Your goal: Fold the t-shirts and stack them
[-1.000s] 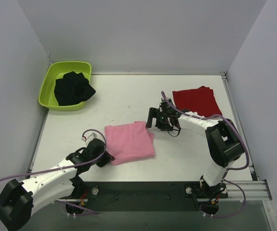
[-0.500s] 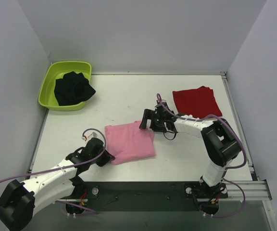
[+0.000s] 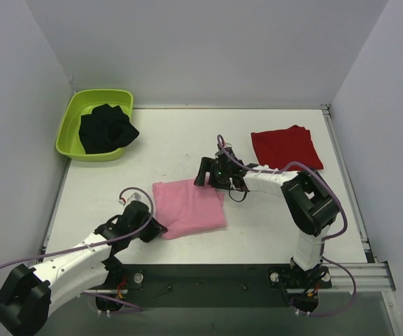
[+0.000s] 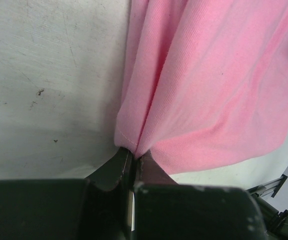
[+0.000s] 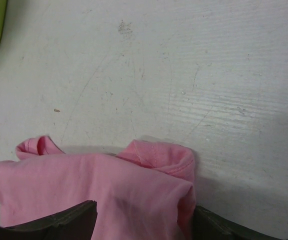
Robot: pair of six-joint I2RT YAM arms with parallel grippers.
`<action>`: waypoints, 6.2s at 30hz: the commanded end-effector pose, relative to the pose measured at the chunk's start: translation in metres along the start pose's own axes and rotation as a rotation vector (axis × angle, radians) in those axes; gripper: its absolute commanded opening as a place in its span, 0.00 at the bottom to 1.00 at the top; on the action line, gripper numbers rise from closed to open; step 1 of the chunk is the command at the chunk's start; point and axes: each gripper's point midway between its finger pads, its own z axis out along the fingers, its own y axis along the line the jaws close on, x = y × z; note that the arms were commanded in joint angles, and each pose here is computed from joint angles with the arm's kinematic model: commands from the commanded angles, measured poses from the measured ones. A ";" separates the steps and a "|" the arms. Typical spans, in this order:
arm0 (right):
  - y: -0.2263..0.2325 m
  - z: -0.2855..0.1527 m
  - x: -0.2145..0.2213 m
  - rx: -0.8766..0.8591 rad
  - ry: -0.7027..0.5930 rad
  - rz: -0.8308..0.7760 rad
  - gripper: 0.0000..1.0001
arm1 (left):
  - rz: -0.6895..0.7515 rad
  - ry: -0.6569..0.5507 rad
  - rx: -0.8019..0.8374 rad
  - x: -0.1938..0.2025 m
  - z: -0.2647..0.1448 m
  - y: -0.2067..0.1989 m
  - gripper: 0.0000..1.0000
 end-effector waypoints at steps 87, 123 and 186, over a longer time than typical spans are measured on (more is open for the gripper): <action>-0.149 -0.237 -0.315 0.420 -0.562 0.165 0.00 | 0.418 0.086 0.650 -0.029 0.110 -0.446 0.00; -0.239 -0.187 -0.287 0.616 -0.445 0.232 0.00 | 0.441 0.215 0.668 0.046 0.166 -0.414 0.84; -0.227 -0.255 -0.286 1.189 -0.800 -0.032 1.00 | 0.482 0.103 0.702 -0.005 0.074 -0.346 0.94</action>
